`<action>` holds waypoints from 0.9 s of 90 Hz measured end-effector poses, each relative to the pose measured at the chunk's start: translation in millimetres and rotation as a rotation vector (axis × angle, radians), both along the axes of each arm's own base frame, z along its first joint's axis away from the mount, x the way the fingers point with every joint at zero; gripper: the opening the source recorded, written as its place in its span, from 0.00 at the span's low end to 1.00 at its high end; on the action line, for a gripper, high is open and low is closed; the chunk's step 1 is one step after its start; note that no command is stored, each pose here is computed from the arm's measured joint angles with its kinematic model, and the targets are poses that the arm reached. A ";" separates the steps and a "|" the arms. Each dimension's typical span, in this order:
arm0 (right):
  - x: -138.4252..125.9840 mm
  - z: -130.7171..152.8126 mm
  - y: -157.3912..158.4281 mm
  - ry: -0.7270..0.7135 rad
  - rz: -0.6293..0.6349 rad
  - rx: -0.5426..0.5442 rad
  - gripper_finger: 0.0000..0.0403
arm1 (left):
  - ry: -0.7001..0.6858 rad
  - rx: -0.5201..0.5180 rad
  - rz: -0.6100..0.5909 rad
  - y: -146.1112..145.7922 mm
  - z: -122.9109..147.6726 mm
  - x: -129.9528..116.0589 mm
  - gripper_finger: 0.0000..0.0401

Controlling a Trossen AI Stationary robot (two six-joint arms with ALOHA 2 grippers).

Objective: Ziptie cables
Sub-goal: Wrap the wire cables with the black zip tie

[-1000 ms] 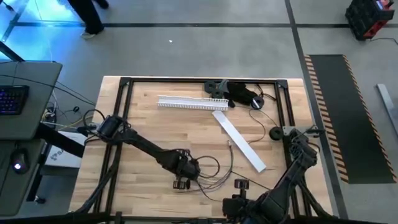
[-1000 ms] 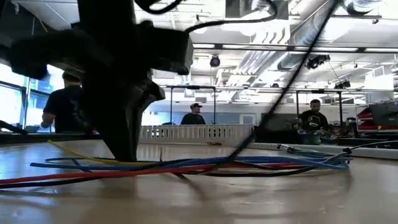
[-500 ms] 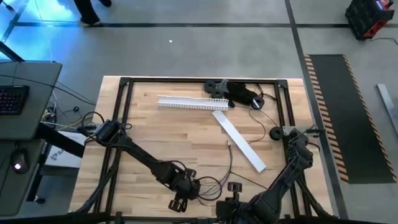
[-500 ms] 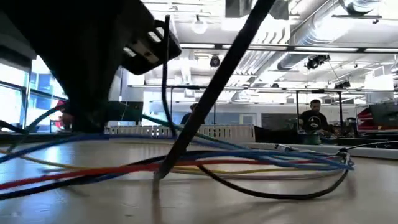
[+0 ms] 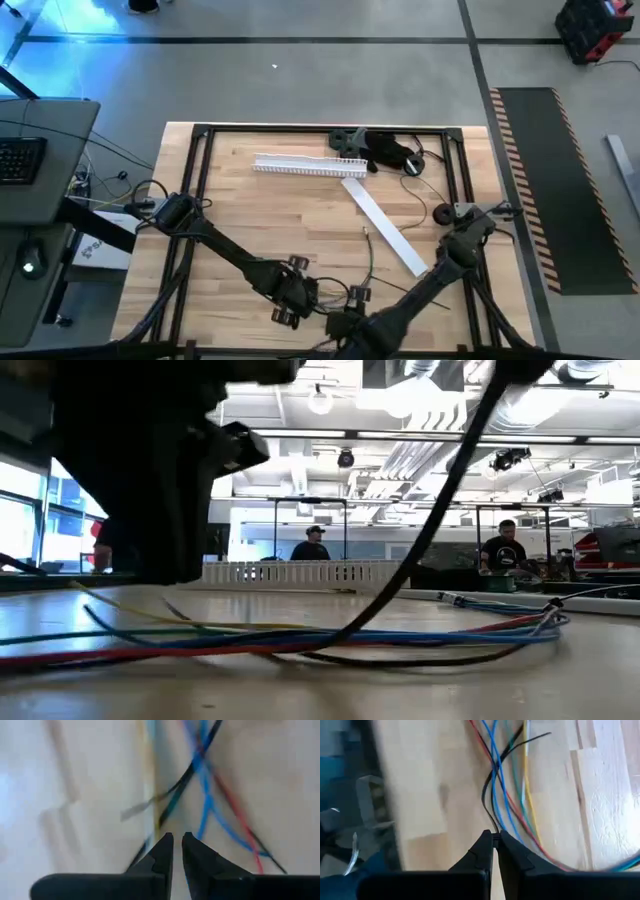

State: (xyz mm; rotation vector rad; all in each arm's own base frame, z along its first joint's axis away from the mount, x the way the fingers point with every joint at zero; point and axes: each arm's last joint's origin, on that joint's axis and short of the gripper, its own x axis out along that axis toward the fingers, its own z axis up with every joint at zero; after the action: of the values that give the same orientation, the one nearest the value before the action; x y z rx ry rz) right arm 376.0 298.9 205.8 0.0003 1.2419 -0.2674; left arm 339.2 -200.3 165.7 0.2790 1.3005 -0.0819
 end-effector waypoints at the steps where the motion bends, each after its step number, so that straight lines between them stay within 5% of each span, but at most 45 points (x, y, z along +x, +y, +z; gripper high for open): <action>1: 1.4 -2.0 -1.1 0.004 -0.004 -0.002 0.00 | 0.004 0.009 0.007 0.6 -0.1 -0.7 0.09; 54: 9.3 -13.8 -17.2 0.022 -0.098 -0.087 0.00 | 0.013 0.239 0.265 22.8 -34.0 -29.3 0.11; 81: 6.8 -13.9 -13.9 0.026 -0.090 -0.081 0.00 | 0.020 0.080 0.337 41.4 -32.7 -14.4 0.02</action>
State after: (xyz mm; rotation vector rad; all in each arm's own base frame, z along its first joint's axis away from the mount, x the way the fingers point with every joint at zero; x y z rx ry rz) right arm 382.8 285.0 191.9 -0.0172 1.2579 -0.3964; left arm 324.8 -158.9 133.0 0.1242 1.3561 0.2542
